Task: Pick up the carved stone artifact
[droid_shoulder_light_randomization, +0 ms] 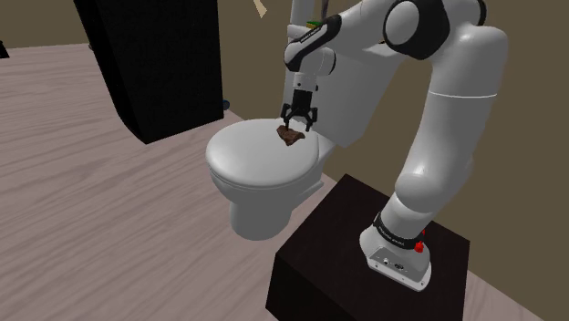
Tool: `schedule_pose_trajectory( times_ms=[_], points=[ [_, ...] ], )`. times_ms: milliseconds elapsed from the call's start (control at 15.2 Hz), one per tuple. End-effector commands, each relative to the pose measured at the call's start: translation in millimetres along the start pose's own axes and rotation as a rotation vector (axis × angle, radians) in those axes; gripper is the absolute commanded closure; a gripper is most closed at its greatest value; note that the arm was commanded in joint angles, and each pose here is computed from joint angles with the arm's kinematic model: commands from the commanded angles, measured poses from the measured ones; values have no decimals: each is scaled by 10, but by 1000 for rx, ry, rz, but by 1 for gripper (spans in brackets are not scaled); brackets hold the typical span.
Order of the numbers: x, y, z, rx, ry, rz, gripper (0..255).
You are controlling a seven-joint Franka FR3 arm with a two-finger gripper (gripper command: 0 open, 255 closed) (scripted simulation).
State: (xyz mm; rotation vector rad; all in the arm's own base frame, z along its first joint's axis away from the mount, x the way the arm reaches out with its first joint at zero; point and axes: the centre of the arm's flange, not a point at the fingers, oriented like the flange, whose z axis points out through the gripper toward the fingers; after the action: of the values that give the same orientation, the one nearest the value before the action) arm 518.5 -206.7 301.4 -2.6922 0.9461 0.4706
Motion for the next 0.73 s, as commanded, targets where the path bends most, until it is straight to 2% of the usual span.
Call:
schedule_pose_trajectory(
  times_ms=[0,594,660],
  points=[
    [214,87,93,28,-16,33,0],
    [366,137,460,28,-16,33,0],
    [365,141,459,28,-16,33,255]
  ],
)
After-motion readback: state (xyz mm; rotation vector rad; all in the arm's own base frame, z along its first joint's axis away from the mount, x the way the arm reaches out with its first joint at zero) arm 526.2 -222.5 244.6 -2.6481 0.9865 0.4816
